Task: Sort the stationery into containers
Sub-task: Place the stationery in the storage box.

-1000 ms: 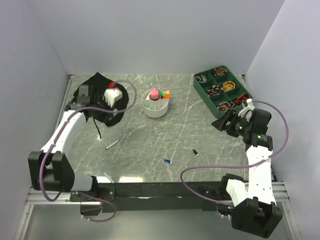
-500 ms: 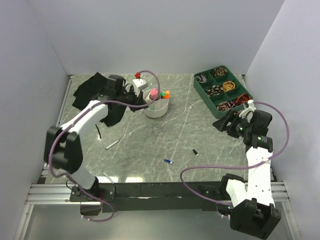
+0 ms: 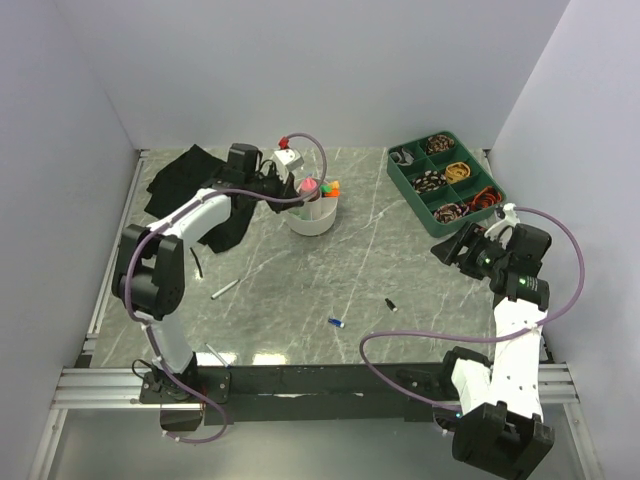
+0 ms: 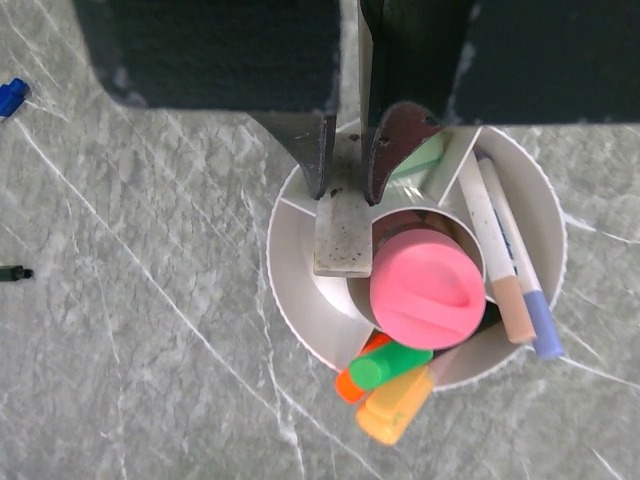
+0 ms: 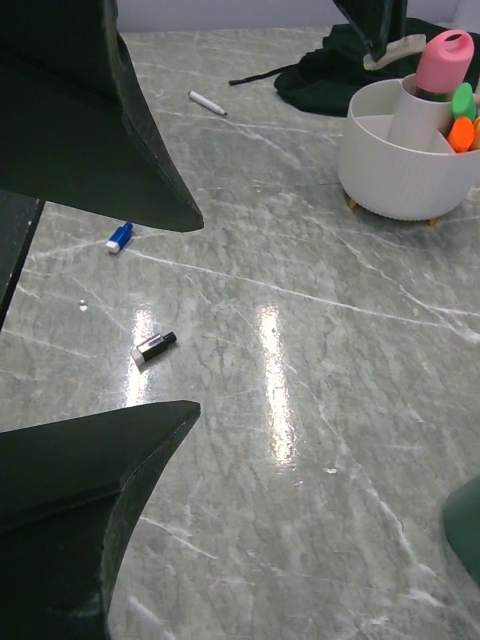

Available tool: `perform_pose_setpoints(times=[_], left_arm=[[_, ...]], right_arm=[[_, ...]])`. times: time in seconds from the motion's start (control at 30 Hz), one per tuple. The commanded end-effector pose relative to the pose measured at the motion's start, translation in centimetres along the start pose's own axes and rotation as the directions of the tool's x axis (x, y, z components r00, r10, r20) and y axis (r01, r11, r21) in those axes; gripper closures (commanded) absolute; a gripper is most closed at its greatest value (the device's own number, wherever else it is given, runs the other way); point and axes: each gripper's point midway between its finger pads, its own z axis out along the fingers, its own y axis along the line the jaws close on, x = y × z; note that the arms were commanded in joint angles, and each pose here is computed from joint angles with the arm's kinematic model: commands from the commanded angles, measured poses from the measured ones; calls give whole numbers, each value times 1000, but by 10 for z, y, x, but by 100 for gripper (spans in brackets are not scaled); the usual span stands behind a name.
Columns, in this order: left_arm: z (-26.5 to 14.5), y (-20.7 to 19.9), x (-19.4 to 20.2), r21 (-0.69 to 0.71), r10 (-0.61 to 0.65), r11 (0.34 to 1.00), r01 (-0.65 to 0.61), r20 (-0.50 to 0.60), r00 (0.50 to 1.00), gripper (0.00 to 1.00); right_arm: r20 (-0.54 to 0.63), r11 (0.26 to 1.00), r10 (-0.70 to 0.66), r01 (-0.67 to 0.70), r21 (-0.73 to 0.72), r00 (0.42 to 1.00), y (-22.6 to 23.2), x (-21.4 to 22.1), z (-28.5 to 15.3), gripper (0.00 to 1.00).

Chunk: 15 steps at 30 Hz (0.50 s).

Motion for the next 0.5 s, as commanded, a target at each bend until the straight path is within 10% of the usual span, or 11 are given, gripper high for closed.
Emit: perform_pose_setpoints(times=[0.0, 0.23, 0.47], left_arm=[[6, 4, -12, -6, 35, 999, -35, 33, 999, 95], [19, 9, -2, -10, 28, 1000, -27, 26, 999, 94], [20, 10, 2, -19, 35, 999, -35, 2, 999, 68]], right_arm=[[33, 999, -32, 32, 2, 999, 3, -14, -5, 24], [21, 1000, -30, 29, 11, 999, 0, -15, -2, 24], [20, 999, -35, 34, 11, 999, 0, -20, -1, 24]])
